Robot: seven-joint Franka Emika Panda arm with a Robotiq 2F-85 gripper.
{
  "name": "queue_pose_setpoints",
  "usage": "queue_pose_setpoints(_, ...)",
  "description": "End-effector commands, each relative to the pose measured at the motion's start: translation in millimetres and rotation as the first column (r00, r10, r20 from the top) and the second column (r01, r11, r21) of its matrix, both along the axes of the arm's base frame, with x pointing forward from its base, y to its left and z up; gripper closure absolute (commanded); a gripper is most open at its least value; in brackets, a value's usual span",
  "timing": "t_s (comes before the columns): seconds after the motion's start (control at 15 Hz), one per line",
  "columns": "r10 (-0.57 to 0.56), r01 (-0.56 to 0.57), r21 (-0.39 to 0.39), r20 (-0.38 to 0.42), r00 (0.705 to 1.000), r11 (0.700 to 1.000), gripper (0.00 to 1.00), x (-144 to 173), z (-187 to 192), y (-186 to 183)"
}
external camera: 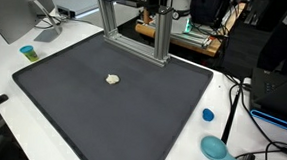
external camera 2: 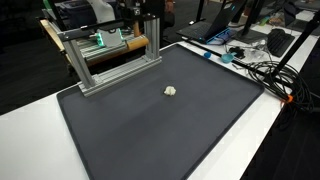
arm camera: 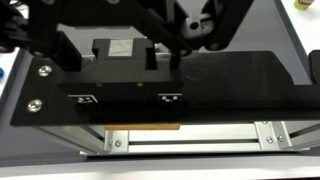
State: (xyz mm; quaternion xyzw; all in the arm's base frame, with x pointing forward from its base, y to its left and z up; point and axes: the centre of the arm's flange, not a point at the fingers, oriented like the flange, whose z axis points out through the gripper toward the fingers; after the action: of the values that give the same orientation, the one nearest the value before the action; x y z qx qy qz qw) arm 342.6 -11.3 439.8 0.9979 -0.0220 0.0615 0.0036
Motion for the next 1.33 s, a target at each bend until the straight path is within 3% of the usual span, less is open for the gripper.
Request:
queue_pose_setpoints(0.0, 0.036, -0.035, 0.034, -0.021, 0.999, 0.999, 0.14, -1, 2, -2)
queue_pose_setpoints(0.07, 0.038, -0.037, 0.033, -0.018, 0.999, 0.999, 0.3, -2, 2, -2)
queue_pose_setpoints(0.13, 0.039, -0.038, 0.032, -0.017, 0.999, 0.999, 0.34, -2, 3, -2)
queue_pose_setpoints(0.4, 0.021, -0.021, 0.028, -0.021, 1.0, 0.999, 0.64, -1, 2, -2)
queue_pose_setpoints(0.47, 0.015, -0.014, 0.028, -0.024, 1.0, 0.999, 0.67, 0, 3, -2)
queue_pose_setpoints(0.93, -0.009, 0.009, -0.001, -0.02, 1.0, 1.0, 0.67, 3, 11, 5)
queue_pose_setpoints(1.0, -0.016, 0.015, -0.005, -0.022, 1.0, 1.0, 0.17, 2, 11, 6)
queue_pose_setpoints(1.07, -0.03, 0.03, -0.011, -0.022, 0.999, 0.999, 0.66, 3, 12, 7)
queue_pose_setpoints(1.13, -0.052, 0.052, -0.008, -0.024, 0.998, 0.999, 0.62, 3, 13, 8)
queue_pose_setpoints(1.27, -0.087, 0.087, -0.02, -0.039, 0.995, 0.996, 0.68, 5, 16, 9)
